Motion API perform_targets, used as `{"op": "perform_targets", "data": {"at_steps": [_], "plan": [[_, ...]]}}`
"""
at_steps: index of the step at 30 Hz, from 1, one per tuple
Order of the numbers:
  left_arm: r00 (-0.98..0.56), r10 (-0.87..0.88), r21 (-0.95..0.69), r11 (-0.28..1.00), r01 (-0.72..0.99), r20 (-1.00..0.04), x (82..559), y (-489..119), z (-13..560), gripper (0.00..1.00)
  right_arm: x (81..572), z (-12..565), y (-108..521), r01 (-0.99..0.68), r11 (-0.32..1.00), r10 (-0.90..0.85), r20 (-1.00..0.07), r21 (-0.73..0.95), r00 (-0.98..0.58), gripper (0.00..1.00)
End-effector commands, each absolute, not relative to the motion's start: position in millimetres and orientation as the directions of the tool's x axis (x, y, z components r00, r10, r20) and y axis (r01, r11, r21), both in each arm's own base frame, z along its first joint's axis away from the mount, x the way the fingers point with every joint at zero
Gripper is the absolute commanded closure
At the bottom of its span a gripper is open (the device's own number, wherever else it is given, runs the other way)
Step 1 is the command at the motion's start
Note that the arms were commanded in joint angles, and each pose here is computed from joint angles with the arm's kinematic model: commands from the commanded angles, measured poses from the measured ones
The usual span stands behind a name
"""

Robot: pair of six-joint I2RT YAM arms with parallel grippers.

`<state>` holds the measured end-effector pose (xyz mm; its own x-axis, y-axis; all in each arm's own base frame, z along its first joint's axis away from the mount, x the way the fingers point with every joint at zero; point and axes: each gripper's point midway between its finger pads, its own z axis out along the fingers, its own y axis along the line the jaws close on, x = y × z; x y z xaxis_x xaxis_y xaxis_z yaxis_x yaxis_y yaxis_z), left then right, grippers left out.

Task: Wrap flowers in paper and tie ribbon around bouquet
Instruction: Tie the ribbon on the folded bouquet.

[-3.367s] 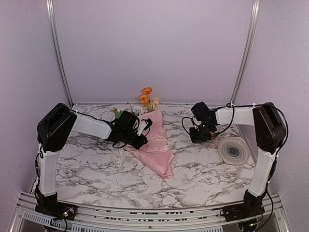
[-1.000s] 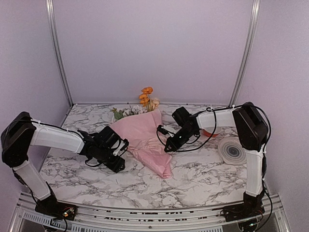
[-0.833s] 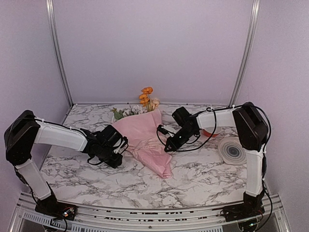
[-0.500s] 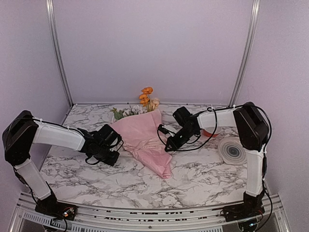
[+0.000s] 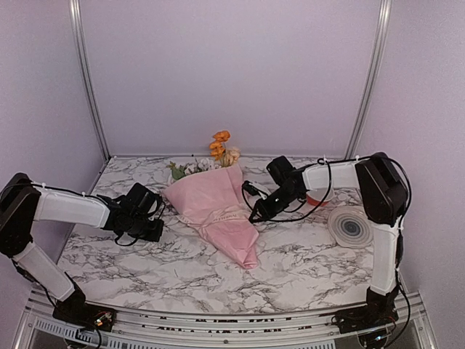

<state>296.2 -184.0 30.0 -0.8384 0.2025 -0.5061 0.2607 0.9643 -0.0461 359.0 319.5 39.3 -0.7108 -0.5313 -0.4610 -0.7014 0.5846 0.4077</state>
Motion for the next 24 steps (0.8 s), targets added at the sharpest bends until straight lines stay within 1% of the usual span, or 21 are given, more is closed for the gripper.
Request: {"op": "perform_targets", "data": {"at_steps": [1,3,5,7,8,11,13,14,17,21,24], "plan": [[-0.837,-0.046,-0.173,0.983,0.059,-0.546,317.8,-148.0,27.2,1.00,409.2,106.0,300.7,-0.646,0.609,-0.352,-0.573,0.461,-0.740,1.00],[-0.788,-0.254,-0.293,0.951,-0.098,-0.562,324.6,-112.2,27.6,1.00,449.7,131.1,249.1,-0.512,0.705,-0.148,-0.603,0.491,-0.784,1.00],[-0.698,-0.441,-0.394,0.887,-0.241,-0.565,330.6,-72.5,31.3,1.00,480.8,143.3,172.7,-0.314,0.771,0.110,-0.601,0.554,-0.792,1.00],[-0.629,-0.542,-0.424,0.837,-0.346,-0.557,327.9,-38.1,28.6,1.00,490.6,140.5,98.2,-0.133,0.779,0.316,-0.566,0.613,-0.761,1.00],[-0.607,-0.577,-0.434,0.815,-0.383,-0.547,324.6,-26.3,25.7,1.00,489.0,136.4,70.3,-0.072,0.784,0.373,-0.560,0.617,-0.739,1.00],[-0.543,-0.662,-0.454,0.750,-0.481,-0.517,309.2,2.4,13.5,1.00,474.4,121.1,8.9,0.080,0.837,0.434,-0.568,0.541,-0.699,1.00],[-0.474,-0.732,-0.475,0.680,-0.559,-0.490,294.6,24.9,3.2,1.00,464.7,116.5,-18.7,0.152,0.857,0.455,-0.587,0.492,-0.669,1.00],[-0.429,-0.771,-0.513,0.635,-0.578,-0.471,289.1,33.1,1.5,1.00,460.5,119.1,-29.4,0.172,0.858,0.468,-0.599,0.484,-0.650,1.00],[-0.312,-0.850,-0.576,0.519,-0.631,-0.424,270.1,54.7,-2.4,1.00,454.5,115.8,-50.8,0.214,0.860,0.483,-0.604,0.463,-0.634,1.00],[-0.217,-0.870,-0.569,0.459,-0.682,-0.443,250.7,81.2,-1.0,1.00,454.5,106.6,-56.5,0.222,0.878,0.455,-0.592,0.425,-0.666,1.00],[-0.156,-0.887,-0.580,0.409,-0.704,-0.435,236.9,95.9,0.1,1.00,452.6,103.6,-67.2,0.257,0.881,0.461,-0.592,0.398,-0.661,1.00]]}}
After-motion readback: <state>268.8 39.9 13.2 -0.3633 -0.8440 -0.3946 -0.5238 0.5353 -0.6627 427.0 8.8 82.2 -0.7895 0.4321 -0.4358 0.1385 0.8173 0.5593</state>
